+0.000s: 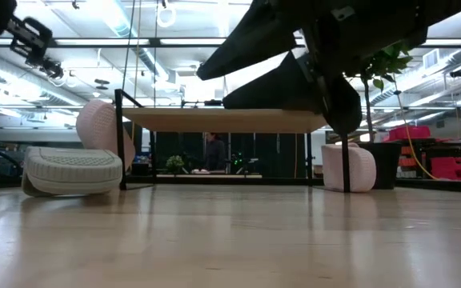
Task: Pick and place slides into the shelf
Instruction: Put the grey slide onto the shelf
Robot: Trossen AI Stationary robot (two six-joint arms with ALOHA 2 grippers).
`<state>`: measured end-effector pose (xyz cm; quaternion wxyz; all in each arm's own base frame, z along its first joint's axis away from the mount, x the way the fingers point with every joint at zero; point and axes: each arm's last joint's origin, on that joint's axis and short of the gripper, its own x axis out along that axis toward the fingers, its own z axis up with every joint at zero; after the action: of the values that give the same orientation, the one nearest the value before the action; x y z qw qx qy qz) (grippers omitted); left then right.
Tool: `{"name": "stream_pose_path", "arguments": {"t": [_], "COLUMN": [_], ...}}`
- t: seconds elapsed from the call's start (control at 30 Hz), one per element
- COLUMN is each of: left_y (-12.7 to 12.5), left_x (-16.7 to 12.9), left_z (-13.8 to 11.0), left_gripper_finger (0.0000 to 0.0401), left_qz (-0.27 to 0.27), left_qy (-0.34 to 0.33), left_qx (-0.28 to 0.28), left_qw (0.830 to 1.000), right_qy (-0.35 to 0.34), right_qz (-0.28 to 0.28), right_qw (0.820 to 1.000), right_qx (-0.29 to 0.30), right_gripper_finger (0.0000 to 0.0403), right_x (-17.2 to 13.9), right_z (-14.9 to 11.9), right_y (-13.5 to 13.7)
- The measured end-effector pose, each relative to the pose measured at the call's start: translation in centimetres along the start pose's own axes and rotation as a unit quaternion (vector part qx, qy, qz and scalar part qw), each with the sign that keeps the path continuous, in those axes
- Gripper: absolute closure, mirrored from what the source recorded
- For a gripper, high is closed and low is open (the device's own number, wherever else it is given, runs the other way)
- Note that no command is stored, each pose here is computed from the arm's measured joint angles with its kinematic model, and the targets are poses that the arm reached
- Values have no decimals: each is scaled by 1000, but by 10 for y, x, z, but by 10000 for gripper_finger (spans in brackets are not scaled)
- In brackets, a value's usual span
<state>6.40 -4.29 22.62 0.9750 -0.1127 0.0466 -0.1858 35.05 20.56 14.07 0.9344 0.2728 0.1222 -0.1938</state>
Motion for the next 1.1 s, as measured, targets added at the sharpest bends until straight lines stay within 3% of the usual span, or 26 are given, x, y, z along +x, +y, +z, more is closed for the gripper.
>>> {"name": "stream_pose_path", "arguments": {"t": [0.33,0.7,0.87,1.1], "left_y": [-18,-60,-74,-91], "left_x": [11,39,41,44], "left_z": [22,34,24,4], "left_gripper_finger": [397,397,398,397], "left_qz": [13,101,165,192], "left_qy": [40,152,171,164], "left_qx": [26,59,58,40], "left_qw": [999,981,970,967], "right_qy": [-13,6,44,77], "right_qz": [-4,-9,9,26], "right_qw": [1000,1000,999,997], "right_qx": [11,21,16,21], "right_gripper_finger": [230,230,227,213], "right_x": [2,27,44,61], "right_z": [3,21,34,48], "right_y": [2,-14,-27,-42]}}
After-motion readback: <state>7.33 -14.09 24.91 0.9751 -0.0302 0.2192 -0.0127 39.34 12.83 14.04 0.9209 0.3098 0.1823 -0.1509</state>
